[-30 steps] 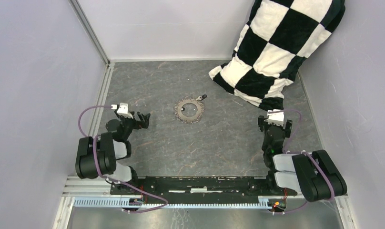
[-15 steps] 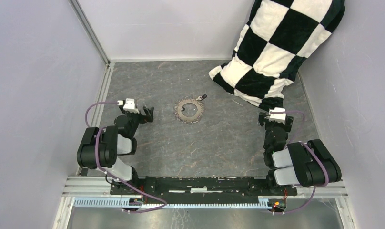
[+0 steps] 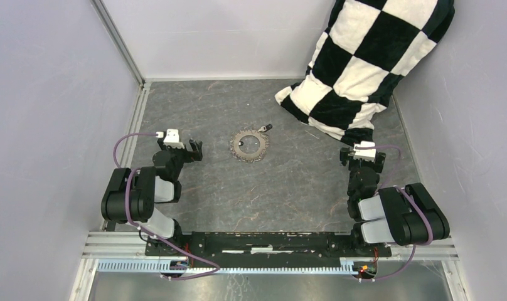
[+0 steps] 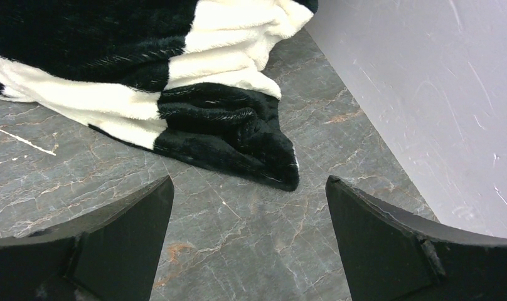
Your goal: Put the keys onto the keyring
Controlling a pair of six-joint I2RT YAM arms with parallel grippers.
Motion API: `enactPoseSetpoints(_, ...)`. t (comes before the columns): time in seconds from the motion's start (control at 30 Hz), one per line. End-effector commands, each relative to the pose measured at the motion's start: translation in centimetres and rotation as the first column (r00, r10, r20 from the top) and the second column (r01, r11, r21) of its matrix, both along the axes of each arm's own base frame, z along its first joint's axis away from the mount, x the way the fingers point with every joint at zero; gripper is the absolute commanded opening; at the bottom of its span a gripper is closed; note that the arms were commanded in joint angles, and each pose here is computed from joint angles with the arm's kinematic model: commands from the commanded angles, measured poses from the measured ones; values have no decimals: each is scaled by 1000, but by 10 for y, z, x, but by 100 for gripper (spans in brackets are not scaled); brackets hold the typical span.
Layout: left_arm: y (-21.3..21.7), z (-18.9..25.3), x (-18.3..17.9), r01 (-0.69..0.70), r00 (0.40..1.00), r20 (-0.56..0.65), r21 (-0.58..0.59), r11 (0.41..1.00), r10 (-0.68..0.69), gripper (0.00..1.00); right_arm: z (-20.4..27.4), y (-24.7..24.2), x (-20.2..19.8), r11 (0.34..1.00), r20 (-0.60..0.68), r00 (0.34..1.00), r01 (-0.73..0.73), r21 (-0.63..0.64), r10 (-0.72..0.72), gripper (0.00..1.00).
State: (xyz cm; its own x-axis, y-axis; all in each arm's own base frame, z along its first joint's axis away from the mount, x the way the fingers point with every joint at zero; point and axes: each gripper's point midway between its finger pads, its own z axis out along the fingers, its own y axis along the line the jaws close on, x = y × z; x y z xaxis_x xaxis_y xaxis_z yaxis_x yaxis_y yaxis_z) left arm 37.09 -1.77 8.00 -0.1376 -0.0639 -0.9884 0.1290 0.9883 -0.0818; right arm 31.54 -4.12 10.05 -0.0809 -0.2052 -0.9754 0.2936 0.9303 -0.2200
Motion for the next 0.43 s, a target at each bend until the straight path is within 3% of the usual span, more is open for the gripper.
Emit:
enactPoseSetpoints(0.0, 5, 11, 4, -16, 999, 46, 48, 999, 14, 100, -18, -3, -25, 1000, -38, 999, -6, -2, 6, 98)
enactPoseSetpoints(0.4, 6, 10, 4, -19, 999, 41, 49, 999, 17, 100, -18, -3, -25, 1000, -39, 999, -5, -2, 5, 98)
